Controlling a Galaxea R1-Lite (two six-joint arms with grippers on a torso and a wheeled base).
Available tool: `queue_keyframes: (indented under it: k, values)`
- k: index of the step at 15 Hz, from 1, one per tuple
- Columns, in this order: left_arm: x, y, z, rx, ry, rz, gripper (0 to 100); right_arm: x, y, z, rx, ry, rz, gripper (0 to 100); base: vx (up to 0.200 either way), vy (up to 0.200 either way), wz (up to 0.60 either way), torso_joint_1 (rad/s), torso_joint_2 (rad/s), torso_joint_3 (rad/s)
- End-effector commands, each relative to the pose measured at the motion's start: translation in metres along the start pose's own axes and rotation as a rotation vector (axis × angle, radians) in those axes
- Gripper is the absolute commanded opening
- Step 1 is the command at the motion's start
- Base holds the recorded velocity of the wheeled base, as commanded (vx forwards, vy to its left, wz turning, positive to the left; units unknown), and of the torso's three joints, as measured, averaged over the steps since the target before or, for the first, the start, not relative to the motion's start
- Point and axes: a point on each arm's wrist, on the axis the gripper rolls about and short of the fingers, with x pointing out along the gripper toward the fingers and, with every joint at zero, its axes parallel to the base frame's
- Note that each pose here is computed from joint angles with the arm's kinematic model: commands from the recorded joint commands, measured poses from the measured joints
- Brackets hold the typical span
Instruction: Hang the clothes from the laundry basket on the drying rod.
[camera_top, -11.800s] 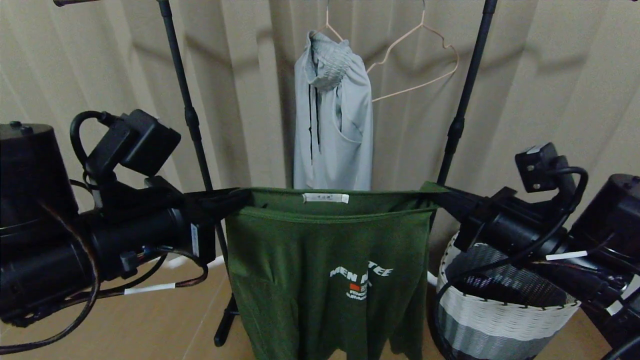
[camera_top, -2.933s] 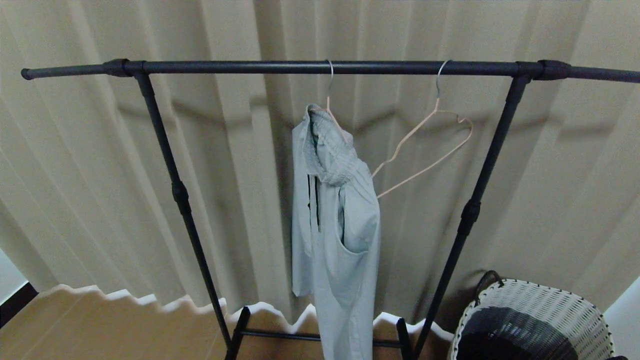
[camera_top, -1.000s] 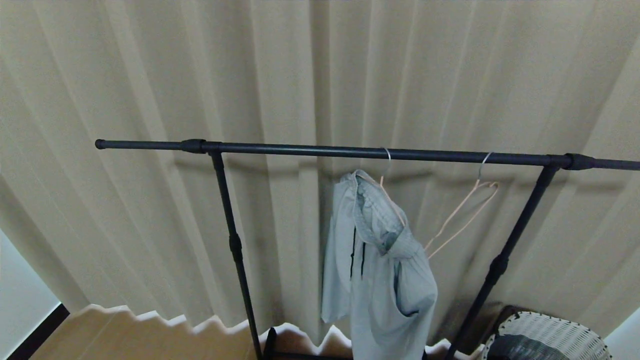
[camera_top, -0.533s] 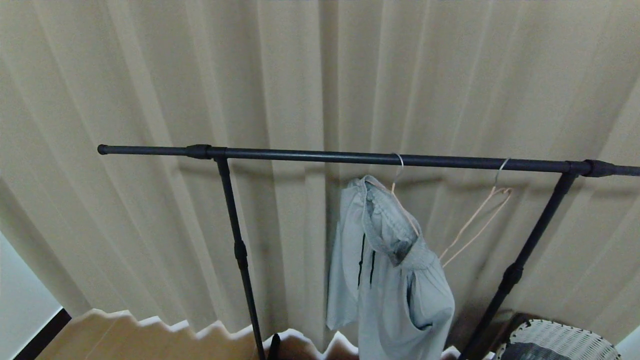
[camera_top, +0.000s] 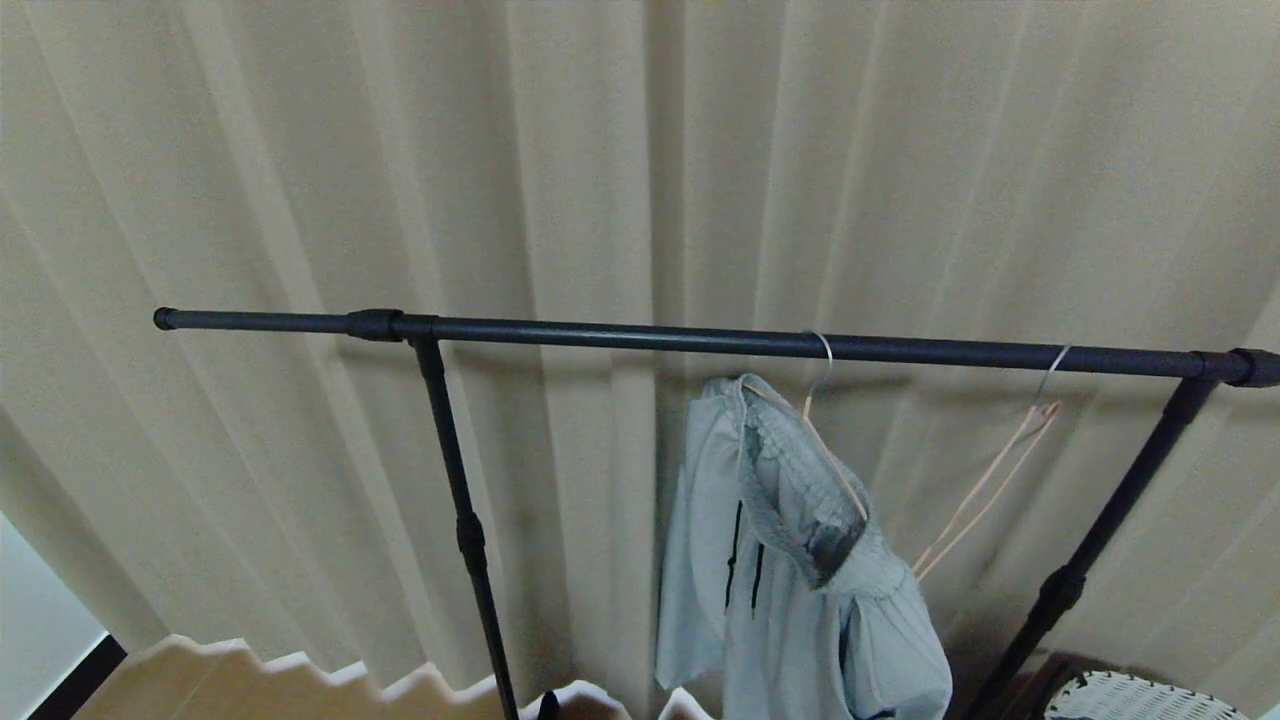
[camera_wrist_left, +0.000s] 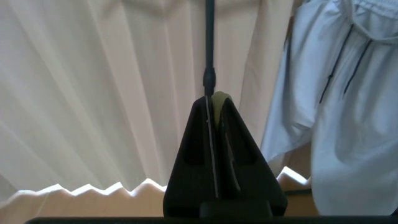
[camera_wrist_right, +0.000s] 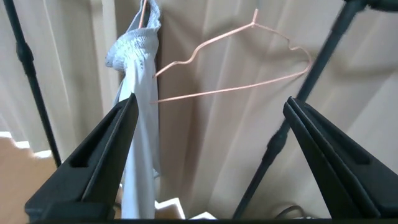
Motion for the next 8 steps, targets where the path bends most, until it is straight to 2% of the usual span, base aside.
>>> queue_keyframes:
  k: [1, 3, 4, 6, 8]
  values:
    - [0.0, 0.0, 0.0, 0.0, 0.002, -0.002, 0, 0.051, -0.014, 0.052, 0.111, 0.296, 0.017, 100, 0.0, 0.0, 0.0, 0.0, 0.0, 0.0]
    - [0.0, 0.0, 0.0, 0.0, 0.002, 0.0, 0, 0.077, -0.021, 0.064, 0.129, 0.377, 0.017, 100, 0.0, 0.0, 0.0, 0.0, 0.0, 0.0]
    - [0.0, 0.0, 0.0, 0.0, 0.002, 0.0, 0, 0.104, -0.027, 0.072, 0.137, 0.416, 0.017, 100, 0.0, 0.0, 0.0, 0.0, 0.0, 0.0]
    - [0.0, 0.0, 0.0, 0.0, 0.002, 0.0, 0, 0.138, -0.036, 0.079, 0.122, 0.403, -0.013, 100, 0.0, 0.0, 0.0, 0.0, 0.0, 0.0]
    - [0.0, 0.0, 0.0, 0.0, 0.002, 0.0, 0, 0.167, -0.041, 0.076, 0.099, 0.413, -0.09, 100, 0.0, 0.0, 0.0, 0.0, 0.0, 0.0]
